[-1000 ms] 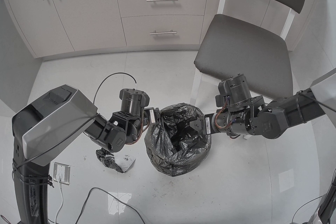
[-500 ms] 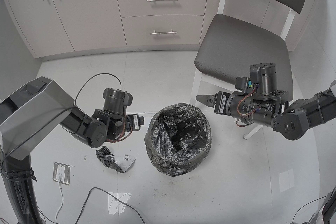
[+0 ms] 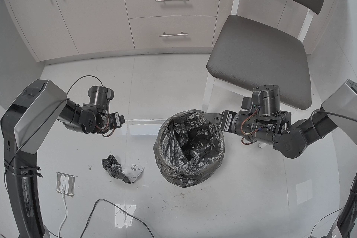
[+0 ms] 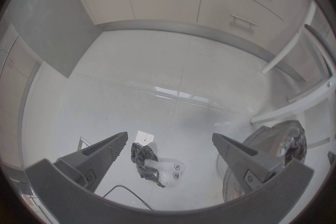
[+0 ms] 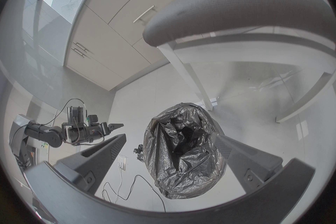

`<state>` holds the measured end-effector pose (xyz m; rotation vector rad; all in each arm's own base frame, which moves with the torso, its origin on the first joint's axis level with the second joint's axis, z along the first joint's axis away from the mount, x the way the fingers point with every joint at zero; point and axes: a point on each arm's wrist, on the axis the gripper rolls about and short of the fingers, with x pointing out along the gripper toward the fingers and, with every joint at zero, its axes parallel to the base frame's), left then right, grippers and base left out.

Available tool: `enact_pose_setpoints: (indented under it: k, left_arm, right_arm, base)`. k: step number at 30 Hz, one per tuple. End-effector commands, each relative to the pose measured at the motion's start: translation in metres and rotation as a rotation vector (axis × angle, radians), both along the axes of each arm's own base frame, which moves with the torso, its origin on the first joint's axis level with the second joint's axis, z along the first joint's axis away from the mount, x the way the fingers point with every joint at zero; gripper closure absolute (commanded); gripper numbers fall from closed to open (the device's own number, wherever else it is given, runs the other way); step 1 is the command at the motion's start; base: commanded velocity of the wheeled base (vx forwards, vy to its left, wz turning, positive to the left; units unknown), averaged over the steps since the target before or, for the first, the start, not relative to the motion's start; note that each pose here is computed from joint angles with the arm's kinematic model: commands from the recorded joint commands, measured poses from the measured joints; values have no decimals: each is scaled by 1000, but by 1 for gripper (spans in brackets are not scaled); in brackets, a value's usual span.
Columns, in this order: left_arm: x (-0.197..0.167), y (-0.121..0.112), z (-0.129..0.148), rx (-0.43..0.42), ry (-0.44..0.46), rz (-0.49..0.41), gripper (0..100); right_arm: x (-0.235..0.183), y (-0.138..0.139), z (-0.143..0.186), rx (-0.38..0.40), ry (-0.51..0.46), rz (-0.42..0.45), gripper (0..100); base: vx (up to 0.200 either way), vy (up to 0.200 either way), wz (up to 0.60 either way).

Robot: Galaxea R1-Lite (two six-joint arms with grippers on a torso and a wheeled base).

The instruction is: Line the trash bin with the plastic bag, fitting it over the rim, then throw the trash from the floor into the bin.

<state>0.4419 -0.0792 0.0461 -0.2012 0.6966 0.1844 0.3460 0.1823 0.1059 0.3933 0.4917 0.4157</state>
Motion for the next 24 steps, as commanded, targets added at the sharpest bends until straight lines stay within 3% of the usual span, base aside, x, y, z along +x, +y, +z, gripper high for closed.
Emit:
enact_pose_setpoints:
  k: [1, 8, 13, 24]
  left_arm:
    - [38, 23, -35, -16, 76, 88, 0]
    - [73, 34, -63, -8, 173, 126, 0]
    - [66, 32, -95, 10, 287, 124, 0]
    - [-10, 36, -237, 102, 959, 191, 0]
  right_arm:
    - [6, 0, -14, 3, 32, -15, 0]
    - [8, -3, -15, 2, 33, -24, 0]
    - [11, -3, -19, 1, 39, -29, 0]
    - [14, -6, -20, 0, 40, -37, 0]
  base:
    - [0, 0, 0]
    - [0, 0, 0]
    - [0, 0, 0]
    - [0, 0, 0]
